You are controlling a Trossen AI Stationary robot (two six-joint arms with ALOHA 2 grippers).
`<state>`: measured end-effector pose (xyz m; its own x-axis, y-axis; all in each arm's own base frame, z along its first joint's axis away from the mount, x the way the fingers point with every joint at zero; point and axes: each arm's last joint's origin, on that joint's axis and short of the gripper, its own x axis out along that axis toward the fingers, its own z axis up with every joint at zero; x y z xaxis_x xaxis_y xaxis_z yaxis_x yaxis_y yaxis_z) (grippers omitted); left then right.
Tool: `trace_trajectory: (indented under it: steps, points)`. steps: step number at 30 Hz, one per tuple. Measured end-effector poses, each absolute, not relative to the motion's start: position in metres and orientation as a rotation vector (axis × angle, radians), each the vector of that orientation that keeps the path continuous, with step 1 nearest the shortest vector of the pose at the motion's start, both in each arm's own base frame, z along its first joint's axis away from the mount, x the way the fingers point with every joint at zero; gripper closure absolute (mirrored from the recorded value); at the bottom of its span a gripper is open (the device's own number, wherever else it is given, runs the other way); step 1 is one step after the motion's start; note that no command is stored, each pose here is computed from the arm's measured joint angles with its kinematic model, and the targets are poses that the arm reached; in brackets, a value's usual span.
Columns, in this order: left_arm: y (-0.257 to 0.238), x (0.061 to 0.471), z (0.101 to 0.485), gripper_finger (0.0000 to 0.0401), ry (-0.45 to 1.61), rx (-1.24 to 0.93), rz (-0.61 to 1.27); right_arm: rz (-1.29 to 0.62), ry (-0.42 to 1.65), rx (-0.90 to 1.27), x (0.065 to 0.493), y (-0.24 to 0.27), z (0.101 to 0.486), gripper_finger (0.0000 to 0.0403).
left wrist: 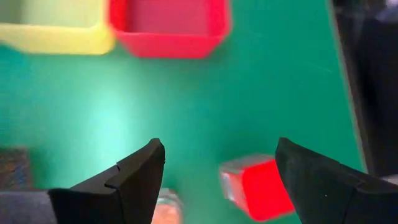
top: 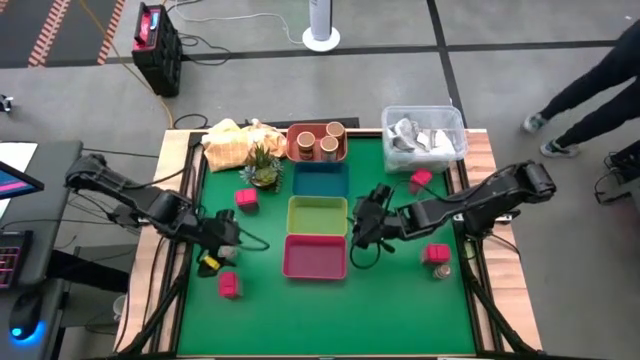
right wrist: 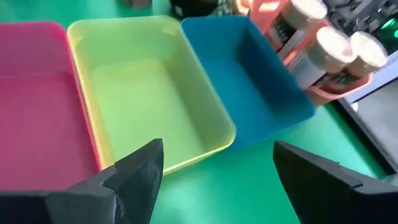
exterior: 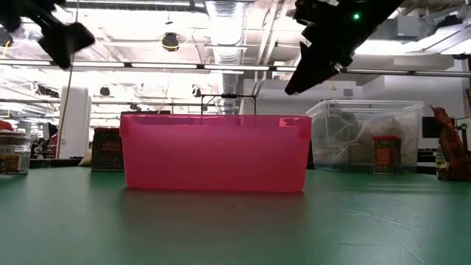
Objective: Sort spices by type
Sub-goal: Put the left brown spice bottle into the blue bin
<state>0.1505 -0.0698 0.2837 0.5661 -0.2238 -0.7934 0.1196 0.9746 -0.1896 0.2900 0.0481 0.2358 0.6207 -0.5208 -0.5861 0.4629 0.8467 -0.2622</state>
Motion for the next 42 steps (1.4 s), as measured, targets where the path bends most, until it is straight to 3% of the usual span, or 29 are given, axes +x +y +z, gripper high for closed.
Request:
trace_trajectory:
  steps: [6, 10, 23, 27, 42]
  points:
    - [-0.099, 0.141, 0.282, 0.0111, 0.989, 0.086, -0.485, -0.598, 0.582, -0.063, 0.288, 0.028, 0.261, 0.0074]
    - [-0.114, 0.142, 0.276, 0.0111, 0.994, 0.187, -0.558, -0.589, 0.522, -0.035, 0.286, 0.029, 0.271, 0.0074]
    - [-0.116, 0.164, 0.258, 0.0111, 1.375, 0.403, -0.202, -0.557, 0.507, -0.044, 0.292, 0.043, 0.266, 0.0074]
    - [-0.104, 0.177, 0.243, 0.0111, 1.480, 0.378, -0.131, -0.552, 0.513, -0.069, 0.292, 0.043, 0.266, 0.0074]
    - [-0.076, 0.198, 0.233, 0.0111, 1.511, 0.187, -0.161, -0.537, 0.520, -0.093, 0.291, 0.045, 0.266, 0.0074]
